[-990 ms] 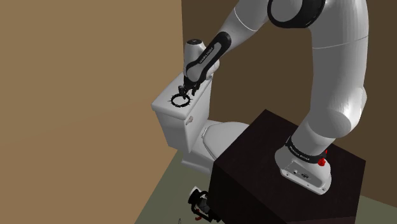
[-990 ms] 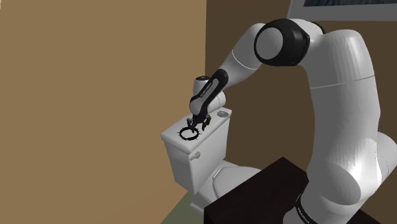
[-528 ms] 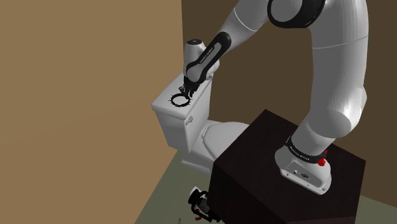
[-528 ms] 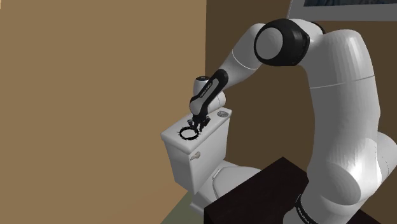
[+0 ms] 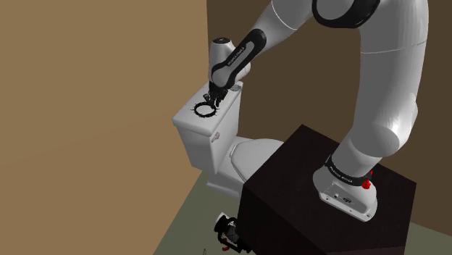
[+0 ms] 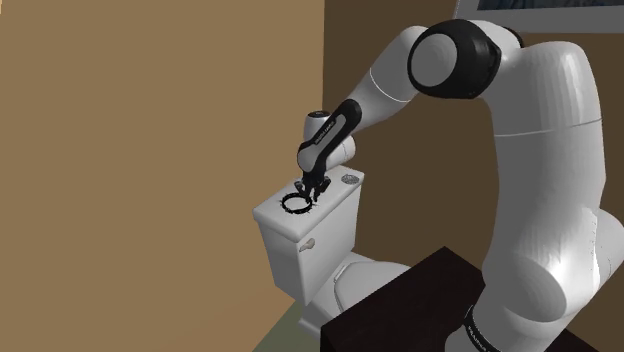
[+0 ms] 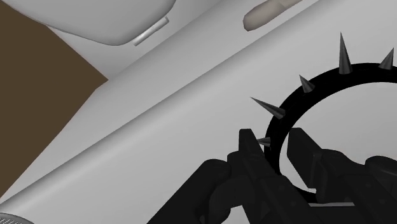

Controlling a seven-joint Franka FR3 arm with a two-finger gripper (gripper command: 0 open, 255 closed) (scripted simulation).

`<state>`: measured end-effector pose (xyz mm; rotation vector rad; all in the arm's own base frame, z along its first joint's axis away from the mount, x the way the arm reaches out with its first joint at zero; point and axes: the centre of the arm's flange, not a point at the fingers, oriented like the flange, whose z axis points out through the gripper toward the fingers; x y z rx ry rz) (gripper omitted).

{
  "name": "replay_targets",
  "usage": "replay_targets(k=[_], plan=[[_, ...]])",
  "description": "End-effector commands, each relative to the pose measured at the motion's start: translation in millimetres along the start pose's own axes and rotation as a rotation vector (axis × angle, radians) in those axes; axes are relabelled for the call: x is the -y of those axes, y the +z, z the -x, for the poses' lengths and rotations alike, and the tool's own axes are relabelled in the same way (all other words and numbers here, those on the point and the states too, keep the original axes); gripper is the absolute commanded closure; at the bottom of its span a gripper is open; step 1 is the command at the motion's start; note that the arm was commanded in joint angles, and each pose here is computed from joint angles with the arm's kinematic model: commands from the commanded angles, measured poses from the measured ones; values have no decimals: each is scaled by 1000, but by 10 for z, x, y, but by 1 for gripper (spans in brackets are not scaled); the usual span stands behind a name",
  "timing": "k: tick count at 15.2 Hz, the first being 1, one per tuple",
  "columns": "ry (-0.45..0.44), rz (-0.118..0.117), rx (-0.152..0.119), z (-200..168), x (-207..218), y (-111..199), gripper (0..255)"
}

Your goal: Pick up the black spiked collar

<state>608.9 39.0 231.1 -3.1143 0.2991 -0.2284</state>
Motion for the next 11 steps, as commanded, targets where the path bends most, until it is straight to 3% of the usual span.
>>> replay_targets(k=[1, 11], plan=[[0, 0, 0, -10, 2, -97, 255], [0, 0, 0, -72, 10, -523, 255]])
